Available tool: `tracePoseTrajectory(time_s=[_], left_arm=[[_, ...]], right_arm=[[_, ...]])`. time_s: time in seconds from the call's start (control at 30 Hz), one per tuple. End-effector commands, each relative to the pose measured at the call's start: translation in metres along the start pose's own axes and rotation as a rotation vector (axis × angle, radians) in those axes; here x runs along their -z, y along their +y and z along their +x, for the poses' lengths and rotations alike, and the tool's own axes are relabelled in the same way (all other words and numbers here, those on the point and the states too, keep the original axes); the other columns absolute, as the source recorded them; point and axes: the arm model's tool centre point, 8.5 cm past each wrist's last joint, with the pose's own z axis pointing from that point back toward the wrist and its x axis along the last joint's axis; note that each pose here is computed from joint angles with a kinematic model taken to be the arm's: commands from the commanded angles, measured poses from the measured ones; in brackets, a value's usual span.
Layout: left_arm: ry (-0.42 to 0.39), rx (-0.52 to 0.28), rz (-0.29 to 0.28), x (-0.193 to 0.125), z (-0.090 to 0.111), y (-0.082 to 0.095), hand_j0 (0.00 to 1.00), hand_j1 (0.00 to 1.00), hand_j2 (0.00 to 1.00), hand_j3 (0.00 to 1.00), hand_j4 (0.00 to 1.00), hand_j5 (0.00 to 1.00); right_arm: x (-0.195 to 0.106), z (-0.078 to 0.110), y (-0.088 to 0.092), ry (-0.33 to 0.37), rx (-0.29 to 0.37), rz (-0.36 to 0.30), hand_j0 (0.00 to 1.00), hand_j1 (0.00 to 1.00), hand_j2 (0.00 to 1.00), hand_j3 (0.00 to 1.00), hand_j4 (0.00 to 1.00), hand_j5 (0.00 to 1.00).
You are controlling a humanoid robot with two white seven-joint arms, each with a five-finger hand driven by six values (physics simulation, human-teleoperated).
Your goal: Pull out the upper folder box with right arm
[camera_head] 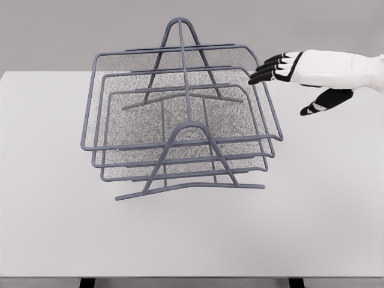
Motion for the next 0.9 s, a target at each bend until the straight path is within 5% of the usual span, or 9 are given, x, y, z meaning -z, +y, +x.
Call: tracePoseTrajectory(time_s=[0.0, 0.07, 0.1, 0.27, 0.37, 0.57, 0.87], left_arm=[[0.001, 0.000, 0.001, 0.000, -0.001, 0.000, 1.00, 1.00, 1.00, 1.00, 1.00, 1.00], [0.000, 0.000, 0.000, 0.000, 0.000, 0.000, 1.00, 1.00, 1.00, 1.00, 1.00, 1.00], [0.000, -0.001, 0.000, 0.000, 0.000, 0.000, 1.00, 1.00, 1.00, 1.00, 1.00, 1.00], [0.000, 0.000, 0.000, 0.000, 0.000, 0.000, 1.00, 1.00, 1.00, 1.00, 1.00, 1.00], [0.000, 0.000, 0.000, 0.000, 0.000, 0.000, 1.00, 1.00, 1.00, 1.00, 1.00, 1.00], [0.000, 0.000, 0.000, 0.000, 0.000, 0.000, 1.00, 1.00, 1.00, 1.00, 1.00, 1.00], [0.000, -0.001, 0.000, 0.000, 0.000, 0.000, 1.00, 1.00, 1.00, 1.00, 1.00, 1.00]], right_arm=[[0.002, -0.009, 0.004, 0.015, 0.028, -0.005, 1.00, 1.00, 1.00, 1.00, 1.00, 1.00], [0.002, -0.047, 0.017, 0.108, 0.095, -0.020, 1.00, 1.00, 1.00, 1.00, 1.00, 1.00], [0.013, -0.053, 0.022, 0.136, 0.048, 0.020, 1.00, 1.00, 1.00, 1.00, 1.00, 1.00], [0.038, -0.046, 0.029, 0.097, 0.023, 0.073, 1.00, 1.00, 1.00, 1.00, 1.00, 1.00], [0.025, -0.050, 0.038, 0.126, 0.031, 0.110, 1.00, 1.00, 1.00, 1.00, 1.00, 1.00], [0.042, -0.028, 0.042, 0.051, 0.002, 0.136, 1.00, 1.00, 1.00, 1.00, 1.00, 1.00], [0.007, -0.039, 0.074, 0.130, 0.041, 0.234, 1.00, 1.00, 1.00, 1.00, 1.00, 1.00]])
